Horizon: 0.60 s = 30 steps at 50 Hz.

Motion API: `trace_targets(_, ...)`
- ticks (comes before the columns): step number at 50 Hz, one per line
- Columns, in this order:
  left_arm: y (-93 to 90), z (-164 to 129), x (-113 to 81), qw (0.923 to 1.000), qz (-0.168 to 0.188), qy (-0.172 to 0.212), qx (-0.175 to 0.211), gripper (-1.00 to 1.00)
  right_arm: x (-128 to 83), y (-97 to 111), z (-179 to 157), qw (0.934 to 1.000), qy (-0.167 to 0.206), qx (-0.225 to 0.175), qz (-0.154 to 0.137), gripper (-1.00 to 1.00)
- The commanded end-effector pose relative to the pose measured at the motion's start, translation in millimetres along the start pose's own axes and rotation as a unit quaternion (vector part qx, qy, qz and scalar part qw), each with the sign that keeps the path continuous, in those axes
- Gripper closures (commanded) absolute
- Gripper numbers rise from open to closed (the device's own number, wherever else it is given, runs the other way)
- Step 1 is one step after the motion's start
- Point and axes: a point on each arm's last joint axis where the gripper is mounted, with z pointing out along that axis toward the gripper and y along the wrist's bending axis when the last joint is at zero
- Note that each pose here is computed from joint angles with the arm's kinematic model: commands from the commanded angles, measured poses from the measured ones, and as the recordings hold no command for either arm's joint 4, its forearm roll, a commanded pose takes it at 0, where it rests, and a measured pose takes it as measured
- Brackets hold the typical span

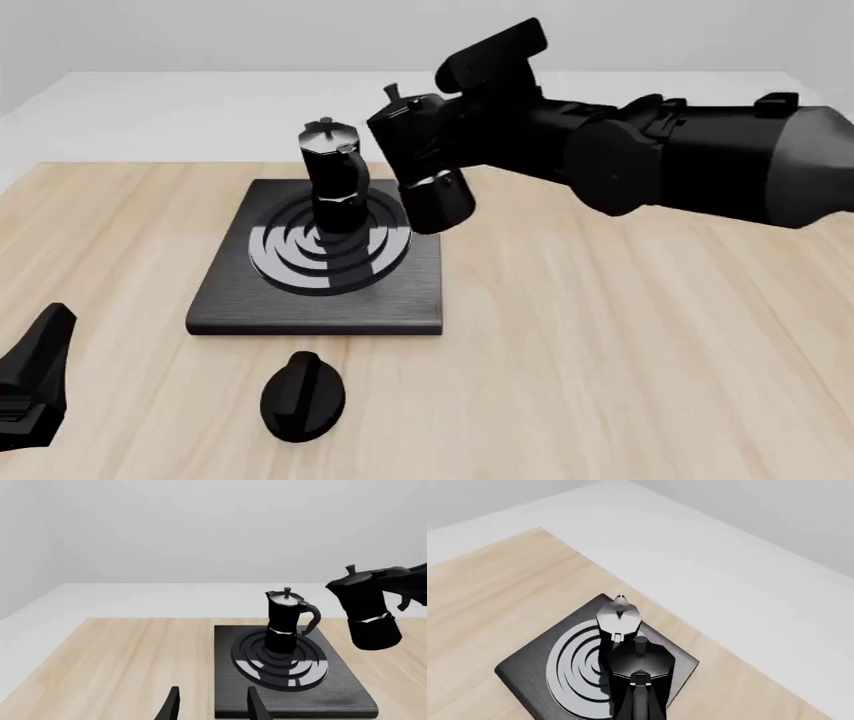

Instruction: Put both moka pots on the stove.

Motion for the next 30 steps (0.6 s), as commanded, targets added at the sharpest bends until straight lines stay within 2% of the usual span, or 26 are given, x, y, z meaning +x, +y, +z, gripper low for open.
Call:
trace_targets(1,0.0,0,0.0,1.0000,0.000,0.000,0.000,-1.00,-15,16,6,0.9995,-0.025,-0.019,-0.003,1.00)
trace_targets(15,0.0,0,0.0,1.0000,0.000,0.000,0.000,-1.00,-15,36,23,0.9988,-0.017,-0.043,-0.015,1.00)
trace_targets(30,0.0,0,0.0,1.0000,0.000,0.000,0.000,-1.00,-22,55,37,0.9976,-0.018,-0.064,-0.016,1.00)
